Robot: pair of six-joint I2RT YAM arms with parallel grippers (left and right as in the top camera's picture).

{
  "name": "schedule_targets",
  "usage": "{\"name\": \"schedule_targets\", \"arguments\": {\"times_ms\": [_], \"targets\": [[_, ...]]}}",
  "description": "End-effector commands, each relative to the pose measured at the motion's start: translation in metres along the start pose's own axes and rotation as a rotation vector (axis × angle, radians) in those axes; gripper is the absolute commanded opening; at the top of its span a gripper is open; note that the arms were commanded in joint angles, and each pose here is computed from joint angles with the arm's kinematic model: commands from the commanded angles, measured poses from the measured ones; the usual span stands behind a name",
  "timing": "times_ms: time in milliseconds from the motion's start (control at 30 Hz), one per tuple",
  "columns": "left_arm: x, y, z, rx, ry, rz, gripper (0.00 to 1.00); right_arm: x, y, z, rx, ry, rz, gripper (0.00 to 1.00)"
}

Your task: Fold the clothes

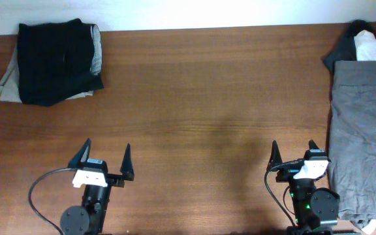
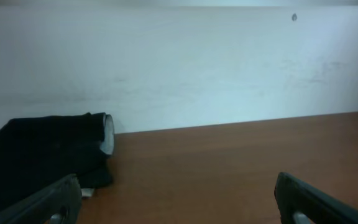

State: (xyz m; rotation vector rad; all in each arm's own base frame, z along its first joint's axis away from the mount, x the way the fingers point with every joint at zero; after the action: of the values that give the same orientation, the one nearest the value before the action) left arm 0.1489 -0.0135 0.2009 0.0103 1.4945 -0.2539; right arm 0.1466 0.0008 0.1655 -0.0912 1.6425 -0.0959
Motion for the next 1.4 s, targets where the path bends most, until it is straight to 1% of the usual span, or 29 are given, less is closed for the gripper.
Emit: {"name": "schedule_targets", "arguments": {"times_ms": [0,133,233,300,400,433,1367], "targets": [[0.008,0.005,-0.004,-0.028,-0.033,0.004,0.99,0.002,0.001,0.000,-0.003,0.005,-0.008,0.99],[0.003,0.007,-0.006,-0.062,-0.073,0.012,0.99,0.002,0.001,0.000,-0.003,0.005,-0.008,0.99],[0.005,0.011,-0.006,-0.097,-0.062,0.010,0.99,0.002,0.001,0.000,-0.003,0.005,-0.008,0.99],[0.012,0.014,-0.006,-0.117,-0.009,0.004,0.99,0.002,0.001,0.000,-0.002,0.005,-0.008,0.99],[0.032,0.017,-0.007,-0.139,0.128,-0.015,0.99,0.002,0.001,0.000,-0.002,0.005,-0.008,0.99],[0.033,0.017,-0.008,-0.140,0.132,-0.015,0.99,0.002,0.001,0.000,-0.003,0.005,-0.008,0.99],[0.033,0.017,-0.008,-0.141,0.133,-0.015,0.99,0.002,0.001,0.000,-0.003,0.005,-0.008,0.98]]}}
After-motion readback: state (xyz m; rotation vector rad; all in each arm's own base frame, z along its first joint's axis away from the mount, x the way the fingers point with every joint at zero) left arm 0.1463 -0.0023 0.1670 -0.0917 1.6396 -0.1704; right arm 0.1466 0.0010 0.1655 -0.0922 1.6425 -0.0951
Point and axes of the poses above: each gripper's point midway between its finger pads, its own z axis out along the fingers, its own y axis along the line the jaws close on, x = y × z, the point moved 10 cm from there along -z, back along the fingers, and after that the axes turned 9 degrees about -z, right-handed, at the moved point
